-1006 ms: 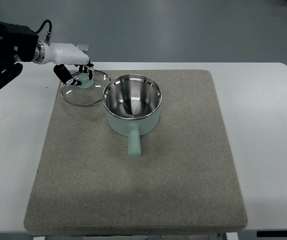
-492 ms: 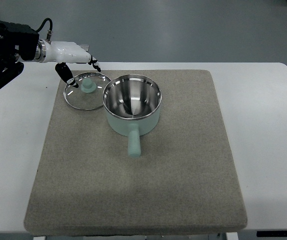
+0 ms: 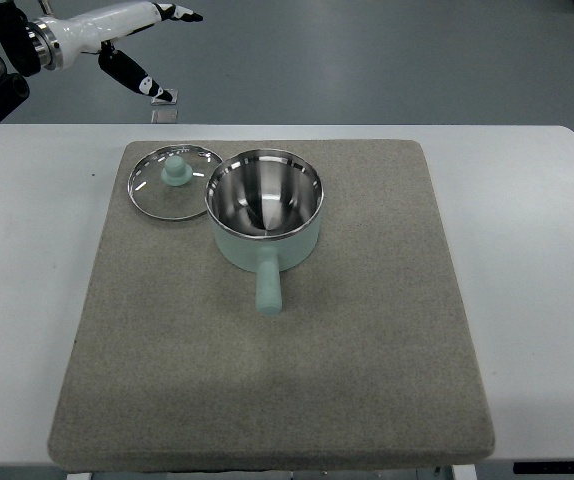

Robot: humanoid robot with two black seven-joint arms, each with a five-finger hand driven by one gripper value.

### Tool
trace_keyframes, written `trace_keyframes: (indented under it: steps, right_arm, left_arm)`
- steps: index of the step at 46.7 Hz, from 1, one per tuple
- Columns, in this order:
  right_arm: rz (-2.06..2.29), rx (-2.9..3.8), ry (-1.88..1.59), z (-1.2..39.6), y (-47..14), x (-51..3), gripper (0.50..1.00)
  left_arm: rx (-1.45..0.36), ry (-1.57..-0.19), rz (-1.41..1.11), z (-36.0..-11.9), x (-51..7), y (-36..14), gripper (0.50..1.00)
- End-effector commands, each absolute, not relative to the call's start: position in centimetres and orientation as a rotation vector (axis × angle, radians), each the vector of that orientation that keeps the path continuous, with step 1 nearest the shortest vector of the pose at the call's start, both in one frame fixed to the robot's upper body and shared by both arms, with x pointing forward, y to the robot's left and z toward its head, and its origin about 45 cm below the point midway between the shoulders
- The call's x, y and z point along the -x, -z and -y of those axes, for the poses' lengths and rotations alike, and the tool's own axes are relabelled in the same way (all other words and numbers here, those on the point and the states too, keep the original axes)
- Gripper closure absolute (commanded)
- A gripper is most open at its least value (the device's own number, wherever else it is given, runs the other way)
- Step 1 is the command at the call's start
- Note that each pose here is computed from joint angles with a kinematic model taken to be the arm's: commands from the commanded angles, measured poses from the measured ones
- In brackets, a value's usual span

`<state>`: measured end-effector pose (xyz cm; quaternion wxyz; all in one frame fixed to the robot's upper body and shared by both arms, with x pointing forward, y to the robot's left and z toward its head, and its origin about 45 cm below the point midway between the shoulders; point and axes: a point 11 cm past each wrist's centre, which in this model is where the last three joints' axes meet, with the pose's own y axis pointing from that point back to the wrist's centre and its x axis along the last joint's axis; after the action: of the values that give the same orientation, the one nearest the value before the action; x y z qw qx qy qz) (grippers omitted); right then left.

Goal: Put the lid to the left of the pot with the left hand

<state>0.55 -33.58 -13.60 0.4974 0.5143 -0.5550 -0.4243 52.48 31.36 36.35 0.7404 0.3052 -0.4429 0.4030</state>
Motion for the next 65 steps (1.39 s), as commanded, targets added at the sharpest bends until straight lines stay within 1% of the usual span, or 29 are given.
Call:
trace_keyframes:
  steps: [1,5,13,15,20,23,28,35,39,44,48,56,65]
  right_arm:
    - [1.345,-1.247,1.026,33.6,13.6,-0.6,0.576]
    - [1.345,-1.247,1.026,33.6,13.6,-0.6,0.576]
    - [1.344,-1.245,1.027,33.6,13.6,-0.6,0.576]
    - [1.344,-1.245,1.027,33.6,13.6,-0.6,0.576]
    - [1.344,-1.245,1.027,33.6,13.6,-0.6,0.576]
    - [1.344,-1.245,1.027,33.6,13.6,-0.5,0.576]
    - [1.344,-1.245,1.027,33.6,13.6,-0.6,0.576]
    - [1.344,-1.245,1.027,33.6,13.6,-0.6,0.576]
    - [1.344,-1.245,1.027,33.6,13.6,-0.6,0.576]
    - [1.345,-1.247,1.026,33.6,13.6,-0.6,0.576]
    - [1.344,-1.245,1.027,33.6,13.6,-0.6,0.576]
    - [1.344,-1.245,1.027,33.6,13.6,-0.6,0.576]
    - [1.345,-1.244,1.026,33.6,13.6,-0.6,0.576]
  left_arm:
    - [-0.575,-0.997,0.902,-32.1,-52.9,-37.3,0.538]
    - [-0.478,-1.080,0.821,-31.9,-53.2,-37.0,0.538]
    - [-0.252,-1.263,0.633,-32.4,-53.6,-36.7,0.538]
    - [-0.216,-1.287,0.586,-32.3,-53.6,-35.9,0.538]
    - [-0.190,-1.370,0.459,-32.5,-53.7,-34.0,0.538]
    - [-0.136,-1.411,0.364,-32.7,-53.6,-32.8,0.536]
    - [-0.096,-1.397,0.258,-31.8,-52.9,-29.7,0.538]
    - [0.036,-1.356,0.110,-31.9,-52.1,-28.3,0.538]
    - [0.071,-1.339,0.065,-32.0,-51.8,-27.6,0.538]
    - [0.111,-1.362,0.043,-32.4,-51.8,-27.7,0.536]
    - [0.182,-1.400,0.005,-33.3,-51.9,-28.4,0.536]
    - [0.184,-1.407,0.006,-33.3,-51.8,-28.2,0.534]
    - [0.201,-1.415,0.014,-33.5,-52.0,-28.9,0.508]
